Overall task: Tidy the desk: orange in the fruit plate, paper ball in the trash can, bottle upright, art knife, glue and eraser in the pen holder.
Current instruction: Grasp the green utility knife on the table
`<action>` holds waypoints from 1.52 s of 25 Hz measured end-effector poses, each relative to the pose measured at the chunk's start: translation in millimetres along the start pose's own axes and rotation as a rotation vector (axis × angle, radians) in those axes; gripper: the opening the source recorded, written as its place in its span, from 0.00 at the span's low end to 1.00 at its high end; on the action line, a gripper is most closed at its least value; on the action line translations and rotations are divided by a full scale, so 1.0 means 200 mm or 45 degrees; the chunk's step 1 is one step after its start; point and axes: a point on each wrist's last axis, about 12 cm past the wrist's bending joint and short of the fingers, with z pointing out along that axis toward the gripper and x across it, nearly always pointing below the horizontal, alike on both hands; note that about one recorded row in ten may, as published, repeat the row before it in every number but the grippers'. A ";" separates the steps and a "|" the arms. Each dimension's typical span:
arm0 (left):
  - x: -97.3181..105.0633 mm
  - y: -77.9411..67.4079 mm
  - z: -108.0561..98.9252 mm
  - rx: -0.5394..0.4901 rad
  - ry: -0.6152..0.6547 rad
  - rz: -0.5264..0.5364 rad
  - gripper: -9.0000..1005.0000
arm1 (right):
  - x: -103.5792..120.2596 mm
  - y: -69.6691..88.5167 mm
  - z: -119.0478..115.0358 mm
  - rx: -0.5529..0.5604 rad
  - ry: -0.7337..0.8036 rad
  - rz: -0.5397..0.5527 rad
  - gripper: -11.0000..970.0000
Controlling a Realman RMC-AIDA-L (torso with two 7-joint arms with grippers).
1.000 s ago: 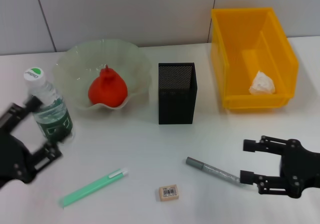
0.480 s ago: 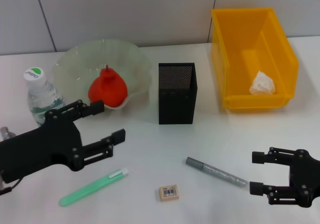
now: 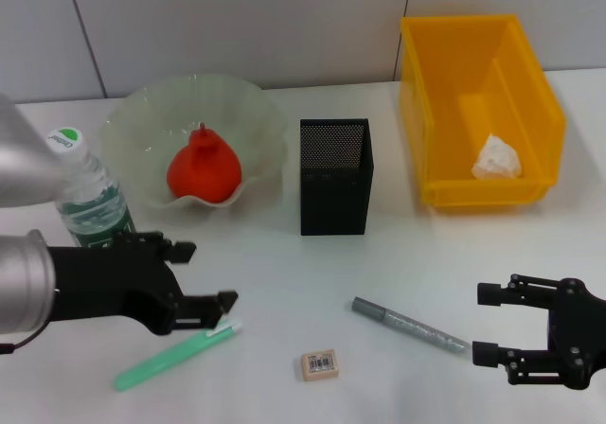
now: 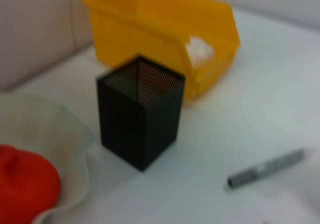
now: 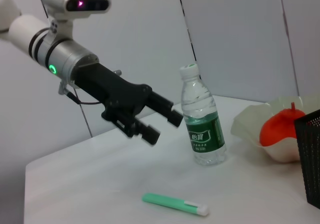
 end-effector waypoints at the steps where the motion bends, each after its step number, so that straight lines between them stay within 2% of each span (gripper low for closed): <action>1: -0.04 -0.01 0.01 0.007 0.060 0.019 0.76 | 0.00 0.00 0.00 0.000 0.000 -0.001 0.80; 4: -0.13 -0.03 0.07 0.026 0.240 0.032 0.76 | 0.00 0.00 0.00 0.001 0.001 -0.001 0.80; 5: -0.13 -0.03 0.07 0.026 0.240 0.032 0.76 | 0.00 0.00 0.00 0.001 0.001 -0.001 0.80; 9: -0.24 -0.07 0.15 0.008 0.385 0.136 0.76 | 0.00 0.00 0.00 -0.001 -0.001 -0.001 0.80; 12: -0.25 -0.08 0.17 0.006 0.414 0.149 0.76 | 0.00 0.00 0.00 -0.001 -0.001 -0.004 0.80; 14: -0.27 -0.08 0.23 -0.009 0.492 0.152 0.76 | 0.00 0.01 0.01 -0.003 -0.005 -0.012 0.80; 18: -0.27 -0.07 0.26 -0.012 0.521 0.148 0.76 | 0.01 0.01 0.02 -0.001 -0.009 -0.019 0.80; 19: -0.28 -0.04 0.31 0.006 0.578 0.139 0.76 | 0.00 0.01 0.03 -0.004 -0.011 -0.027 0.80; 24: -0.26 -0.03 0.34 0.015 0.611 0.123 0.76 | 0.00 0.01 0.04 -0.013 -0.018 -0.030 0.80; 26: -0.25 -0.01 0.39 0.029 0.659 0.119 0.76 | 0.00 0.01 0.05 -0.013 -0.019 -0.030 0.80; 35: -0.25 0.01 0.48 0.026 0.708 0.160 0.75 | 0.00 0.01 0.06 -0.013 -0.020 -0.031 0.80; 38: -0.25 0.01 0.48 0.026 0.708 0.160 0.75 | 0.01 0.01 0.06 -0.013 -0.019 -0.033 0.80</action>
